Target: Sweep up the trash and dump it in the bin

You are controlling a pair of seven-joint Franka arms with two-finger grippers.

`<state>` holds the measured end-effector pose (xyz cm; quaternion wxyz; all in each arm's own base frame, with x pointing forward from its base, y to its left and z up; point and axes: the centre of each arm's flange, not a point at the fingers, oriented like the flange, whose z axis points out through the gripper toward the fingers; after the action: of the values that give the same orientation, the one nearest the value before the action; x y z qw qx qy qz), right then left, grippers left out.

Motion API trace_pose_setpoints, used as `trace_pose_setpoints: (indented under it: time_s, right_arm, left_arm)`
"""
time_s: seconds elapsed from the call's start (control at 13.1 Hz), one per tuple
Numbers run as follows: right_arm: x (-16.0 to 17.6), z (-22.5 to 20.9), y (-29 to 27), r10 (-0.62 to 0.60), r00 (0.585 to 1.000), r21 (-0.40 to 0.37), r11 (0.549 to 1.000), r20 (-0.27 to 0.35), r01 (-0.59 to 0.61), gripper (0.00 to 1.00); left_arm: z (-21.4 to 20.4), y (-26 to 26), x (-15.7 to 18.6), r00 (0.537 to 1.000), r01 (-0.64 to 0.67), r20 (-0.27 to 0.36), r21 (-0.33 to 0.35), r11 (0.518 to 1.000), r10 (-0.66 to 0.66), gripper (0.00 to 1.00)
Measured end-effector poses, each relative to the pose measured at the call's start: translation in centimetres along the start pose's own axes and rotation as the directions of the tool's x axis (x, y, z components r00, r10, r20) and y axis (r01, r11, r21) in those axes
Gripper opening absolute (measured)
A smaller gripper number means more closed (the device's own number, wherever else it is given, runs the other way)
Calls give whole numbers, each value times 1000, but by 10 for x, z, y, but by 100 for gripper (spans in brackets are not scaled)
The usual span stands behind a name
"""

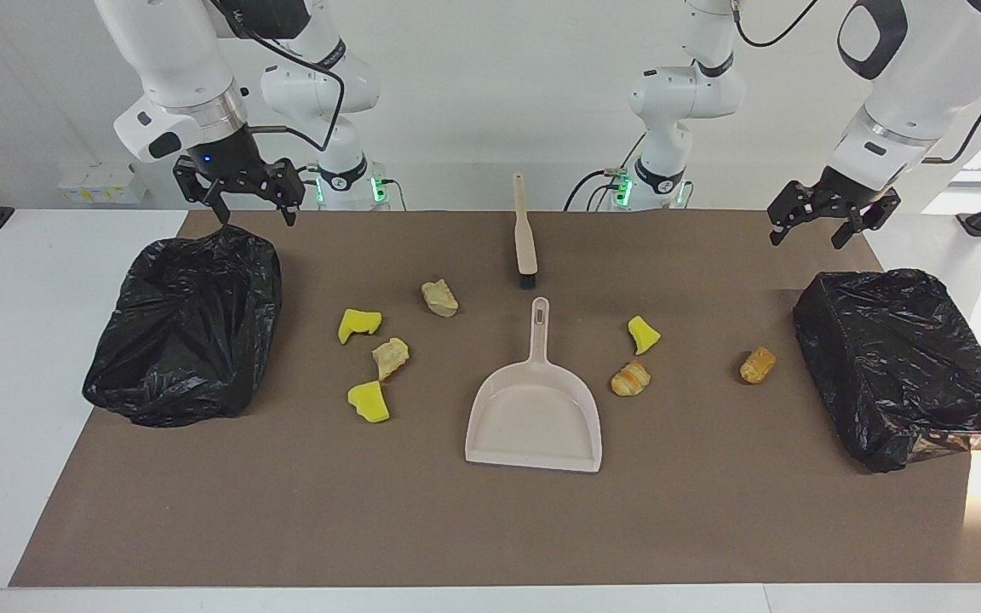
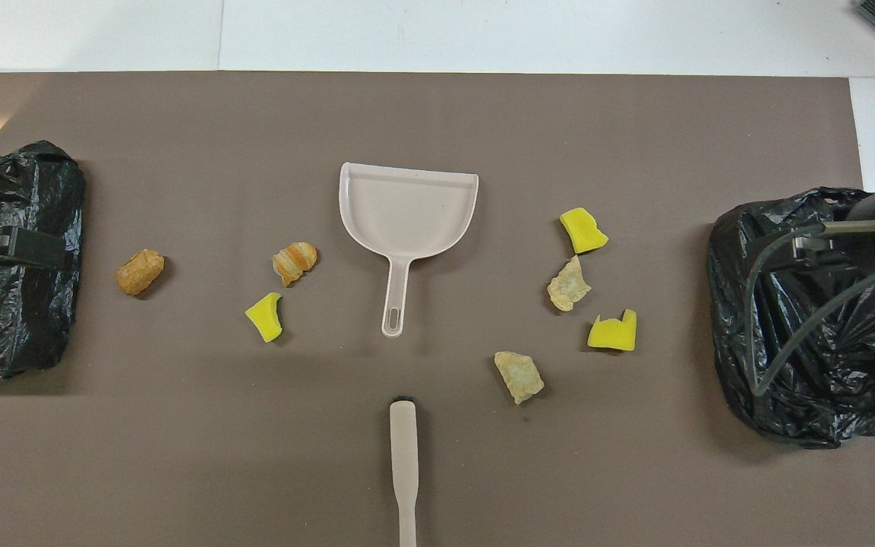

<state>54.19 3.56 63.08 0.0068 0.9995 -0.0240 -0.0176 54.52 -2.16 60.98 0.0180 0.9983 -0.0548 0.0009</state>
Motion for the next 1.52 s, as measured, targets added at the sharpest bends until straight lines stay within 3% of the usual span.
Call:
trace_pose_setpoints:
  time_s: [1.3,1.52]
  right_arm:
    - [1,0,10,19,1000,1,1000,-1,-19,100]
    - [4,0,9,18,1000,4,1000,-25,-18,100]
  left_arm:
    - [2,15,-3,999,-27,23,-2,1000,27,100]
    - [4,16,-4,999,-30,27,-6,1000,30,100]
